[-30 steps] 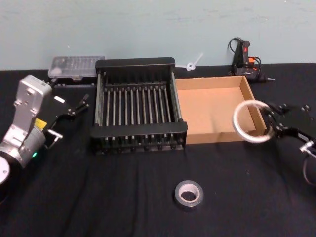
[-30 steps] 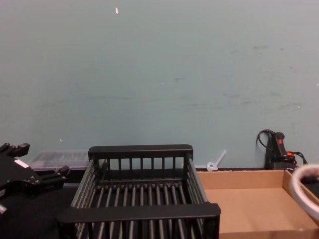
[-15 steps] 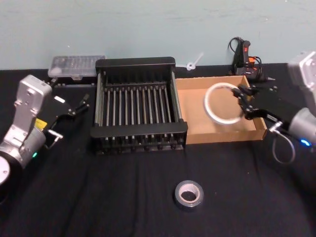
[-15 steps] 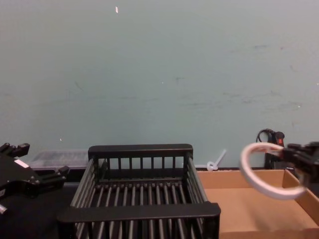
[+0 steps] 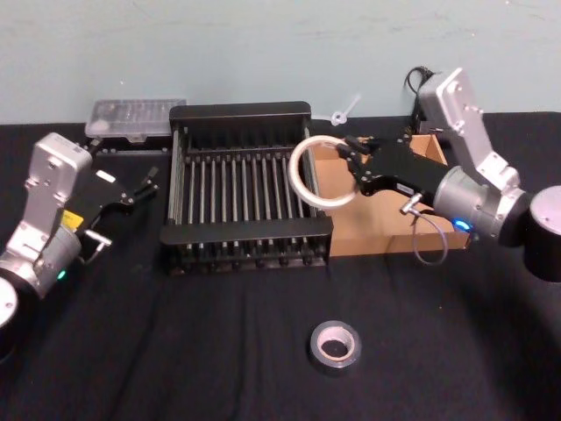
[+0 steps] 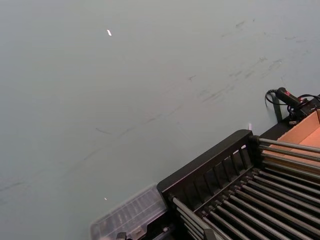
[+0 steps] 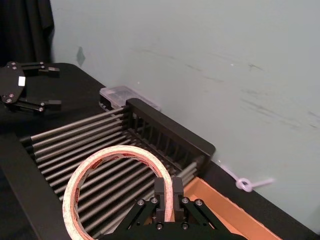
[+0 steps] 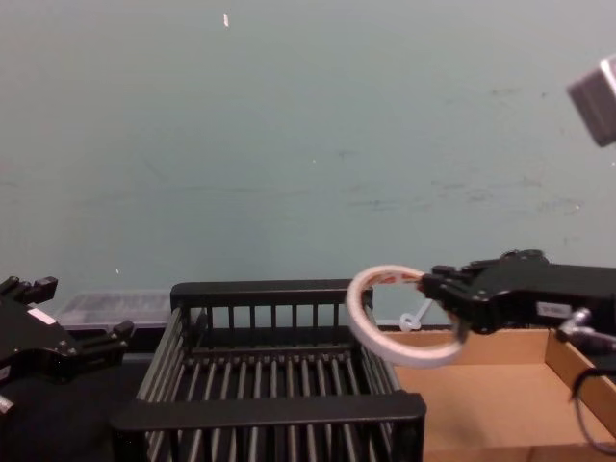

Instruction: Pick up the white tape and place it into the black box , Pick up the silver tape and place it into the brown box.

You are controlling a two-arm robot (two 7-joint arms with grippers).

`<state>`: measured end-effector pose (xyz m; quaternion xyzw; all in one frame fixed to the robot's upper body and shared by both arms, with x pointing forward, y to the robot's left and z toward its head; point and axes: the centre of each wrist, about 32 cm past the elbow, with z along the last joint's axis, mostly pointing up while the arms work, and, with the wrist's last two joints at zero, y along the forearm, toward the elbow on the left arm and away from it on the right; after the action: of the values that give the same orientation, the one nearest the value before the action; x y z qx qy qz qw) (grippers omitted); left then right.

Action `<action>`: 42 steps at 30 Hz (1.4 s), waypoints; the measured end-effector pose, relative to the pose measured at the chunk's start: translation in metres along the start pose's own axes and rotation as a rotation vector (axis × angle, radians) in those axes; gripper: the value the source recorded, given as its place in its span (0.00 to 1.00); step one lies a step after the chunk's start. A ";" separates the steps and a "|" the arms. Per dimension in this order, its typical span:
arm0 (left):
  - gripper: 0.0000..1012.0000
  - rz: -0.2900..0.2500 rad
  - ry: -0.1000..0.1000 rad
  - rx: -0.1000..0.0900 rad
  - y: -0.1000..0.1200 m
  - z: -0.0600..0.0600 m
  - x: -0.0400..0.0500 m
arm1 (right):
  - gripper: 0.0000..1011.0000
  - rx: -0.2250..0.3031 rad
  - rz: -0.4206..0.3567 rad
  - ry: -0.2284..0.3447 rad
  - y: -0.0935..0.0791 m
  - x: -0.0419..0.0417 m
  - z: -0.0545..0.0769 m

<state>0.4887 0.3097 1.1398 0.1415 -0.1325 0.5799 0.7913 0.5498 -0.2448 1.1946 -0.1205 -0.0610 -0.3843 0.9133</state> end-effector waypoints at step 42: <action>0.99 0.000 0.000 0.000 0.000 0.000 0.0000 | 0.10 -0.036 0.067 -0.006 0.067 -0.0075 0.002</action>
<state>0.4886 0.3097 1.1398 0.1415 -0.1325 0.5799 0.7913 0.5927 -0.1937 1.1832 -0.1398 -0.0527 -0.3542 0.9231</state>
